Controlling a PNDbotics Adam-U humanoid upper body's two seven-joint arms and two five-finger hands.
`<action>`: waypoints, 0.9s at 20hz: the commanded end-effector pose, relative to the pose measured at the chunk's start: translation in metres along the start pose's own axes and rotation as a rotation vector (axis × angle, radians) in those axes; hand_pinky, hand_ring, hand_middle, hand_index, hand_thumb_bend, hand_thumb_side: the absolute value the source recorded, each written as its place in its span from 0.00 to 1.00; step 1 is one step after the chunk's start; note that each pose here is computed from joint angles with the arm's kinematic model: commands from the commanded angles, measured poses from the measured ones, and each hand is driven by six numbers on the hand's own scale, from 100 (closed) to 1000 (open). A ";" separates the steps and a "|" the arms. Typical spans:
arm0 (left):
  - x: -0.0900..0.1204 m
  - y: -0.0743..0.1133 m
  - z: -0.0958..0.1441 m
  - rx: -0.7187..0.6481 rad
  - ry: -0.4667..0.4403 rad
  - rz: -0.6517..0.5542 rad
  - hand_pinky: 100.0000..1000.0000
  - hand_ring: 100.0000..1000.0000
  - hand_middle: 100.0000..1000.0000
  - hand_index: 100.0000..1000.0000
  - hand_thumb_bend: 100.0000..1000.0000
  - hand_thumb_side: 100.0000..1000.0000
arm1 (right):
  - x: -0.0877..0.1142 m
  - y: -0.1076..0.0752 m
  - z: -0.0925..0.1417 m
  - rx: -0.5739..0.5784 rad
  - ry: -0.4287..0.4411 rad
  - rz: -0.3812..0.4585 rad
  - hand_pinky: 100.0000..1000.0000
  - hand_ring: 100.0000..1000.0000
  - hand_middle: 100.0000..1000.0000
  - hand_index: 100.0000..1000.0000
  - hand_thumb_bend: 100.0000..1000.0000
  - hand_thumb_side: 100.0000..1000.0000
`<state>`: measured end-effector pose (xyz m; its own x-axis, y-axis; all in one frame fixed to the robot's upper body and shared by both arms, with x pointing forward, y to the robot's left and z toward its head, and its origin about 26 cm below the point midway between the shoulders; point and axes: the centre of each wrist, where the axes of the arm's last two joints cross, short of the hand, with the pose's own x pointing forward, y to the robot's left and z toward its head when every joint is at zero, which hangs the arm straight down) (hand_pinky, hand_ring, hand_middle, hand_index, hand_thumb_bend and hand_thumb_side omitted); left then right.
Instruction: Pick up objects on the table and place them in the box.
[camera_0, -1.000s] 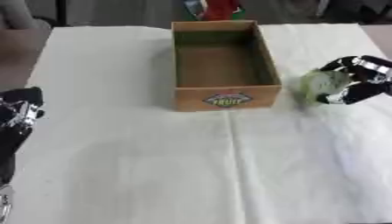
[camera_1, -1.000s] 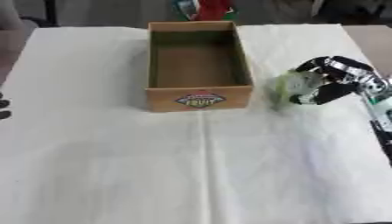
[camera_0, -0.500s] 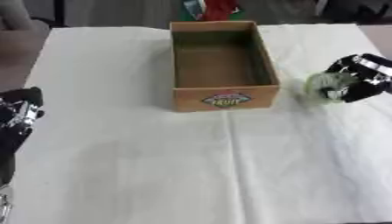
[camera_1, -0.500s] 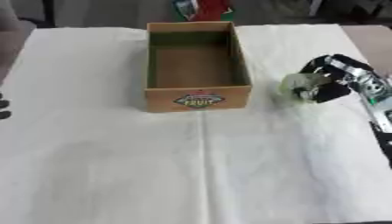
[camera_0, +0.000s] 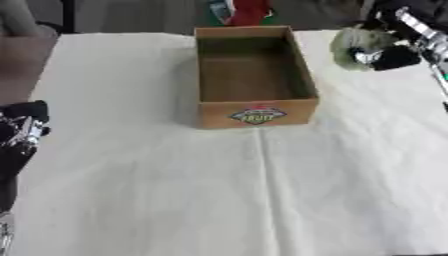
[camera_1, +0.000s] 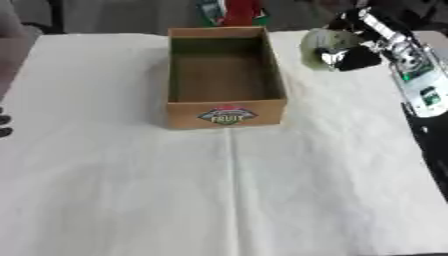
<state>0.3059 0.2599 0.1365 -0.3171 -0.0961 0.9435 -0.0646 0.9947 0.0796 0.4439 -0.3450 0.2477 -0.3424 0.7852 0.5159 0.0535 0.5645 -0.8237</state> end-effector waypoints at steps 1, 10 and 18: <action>0.007 0.001 -0.002 -0.016 -0.027 -0.004 0.69 0.67 0.59 0.62 0.31 0.31 | 0.017 -0.002 -0.018 -0.035 -0.031 0.012 0.29 0.46 0.48 0.54 0.18 0.00; 0.009 -0.003 -0.004 -0.039 -0.031 0.003 0.69 0.66 0.59 0.62 0.31 0.31 | 0.066 0.052 -0.070 0.096 -0.100 0.048 0.33 0.50 0.51 0.58 0.16 0.00; 0.010 -0.005 -0.004 -0.046 -0.034 0.007 0.69 0.66 0.59 0.62 0.31 0.31 | 0.072 0.095 -0.080 0.218 -0.077 0.137 0.55 0.69 0.67 0.74 0.35 0.00</action>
<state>0.3071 0.2552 0.1381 -0.3203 -0.0891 0.9431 -0.0294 0.9960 0.0841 0.4978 -0.2163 0.2114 -0.4019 0.8139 0.4196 -0.1270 0.4043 -0.9058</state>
